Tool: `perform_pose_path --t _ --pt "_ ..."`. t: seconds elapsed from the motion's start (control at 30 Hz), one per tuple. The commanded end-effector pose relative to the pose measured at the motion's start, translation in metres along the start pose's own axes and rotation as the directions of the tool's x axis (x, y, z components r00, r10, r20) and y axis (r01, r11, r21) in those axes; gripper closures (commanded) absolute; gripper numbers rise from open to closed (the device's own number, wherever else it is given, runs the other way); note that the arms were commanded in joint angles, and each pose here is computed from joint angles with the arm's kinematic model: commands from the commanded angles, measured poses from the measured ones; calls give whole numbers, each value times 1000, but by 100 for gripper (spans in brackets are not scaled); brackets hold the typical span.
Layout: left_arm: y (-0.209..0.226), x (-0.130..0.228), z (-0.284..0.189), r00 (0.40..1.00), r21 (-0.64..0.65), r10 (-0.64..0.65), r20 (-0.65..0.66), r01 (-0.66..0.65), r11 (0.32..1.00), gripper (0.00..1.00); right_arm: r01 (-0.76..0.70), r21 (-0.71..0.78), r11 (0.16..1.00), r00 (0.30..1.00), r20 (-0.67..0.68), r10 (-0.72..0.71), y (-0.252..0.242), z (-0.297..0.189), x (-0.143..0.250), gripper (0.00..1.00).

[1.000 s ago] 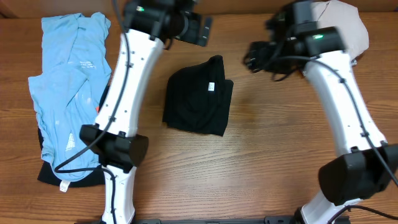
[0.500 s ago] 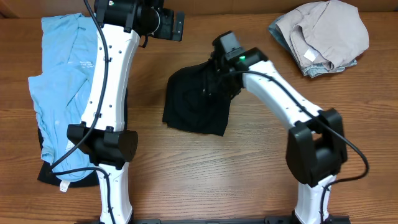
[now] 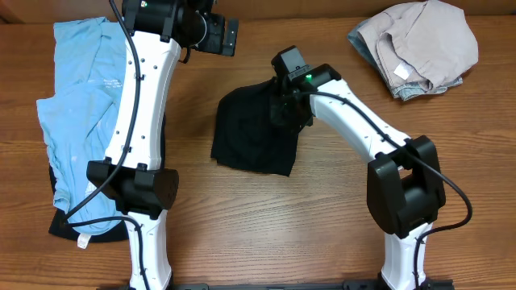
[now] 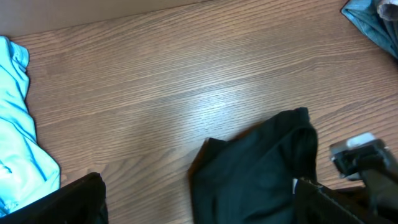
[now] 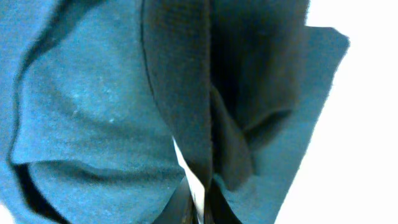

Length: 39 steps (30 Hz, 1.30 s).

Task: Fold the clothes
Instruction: 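Carry the black bundle with the right gripper to the beige stack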

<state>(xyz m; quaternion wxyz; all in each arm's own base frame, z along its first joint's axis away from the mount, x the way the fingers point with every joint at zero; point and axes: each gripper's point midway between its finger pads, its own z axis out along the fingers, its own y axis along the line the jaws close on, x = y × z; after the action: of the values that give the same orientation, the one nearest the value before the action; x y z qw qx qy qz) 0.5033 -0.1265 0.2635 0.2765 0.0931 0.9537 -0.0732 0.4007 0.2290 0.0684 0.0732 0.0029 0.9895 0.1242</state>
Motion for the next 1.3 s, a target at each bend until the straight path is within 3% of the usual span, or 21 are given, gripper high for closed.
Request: perform_pose_path --t 0.0,0.23,0.3,0.33,0.4,0.43,0.63,0.77,1.07,1.27 --pt "5 -4 -3 1000 -15 23 14 -22 1000 0 -36 51 998 998 51 33 -20 -22 -10 96" --pt "6 -1 5 1000 -18 21 -3 -21 1000 0 -116 124 986 992 -40 121 -61 -29 5 96" --pt "7 1 9 1000 -19 20 -12 -20 1000 0 -127 139 982 989 -61 136 -67 -31 10 90" --pt "7 2 12 1000 -18 20 -20 -20 1000 0 -133 146 980 986 -76 145 -71 -32 14 80" --pt "7 5 16 999 -19 18 -35 -19 1000 0 -143 160 977 982 -99 160 -76 -33 19 41" --pt "8 7 19 999 -19 18 -44 -19 1000 0 -148 167 975 980 -109 167 -79 -34 21 27" --pt "8 11 26 998 -20 16 -66 -18 1000 0 -174 177 969 974 -117 196 -89 -36 22 6" --pt "8 11 27 998 -20 16 -67 -18 1000 0 -188 112 976 974 -109 200 -80 -26 18 5" --pt "9 16 26 996 -21 14 -87 -16 1000 0 -379 56 924 910 -161 383 -82 25 48 8" --pt "11 16 27 996 -32 14 -86 -17 999 0 -384 -22 923 910 -177 375 -68 35 49 25"
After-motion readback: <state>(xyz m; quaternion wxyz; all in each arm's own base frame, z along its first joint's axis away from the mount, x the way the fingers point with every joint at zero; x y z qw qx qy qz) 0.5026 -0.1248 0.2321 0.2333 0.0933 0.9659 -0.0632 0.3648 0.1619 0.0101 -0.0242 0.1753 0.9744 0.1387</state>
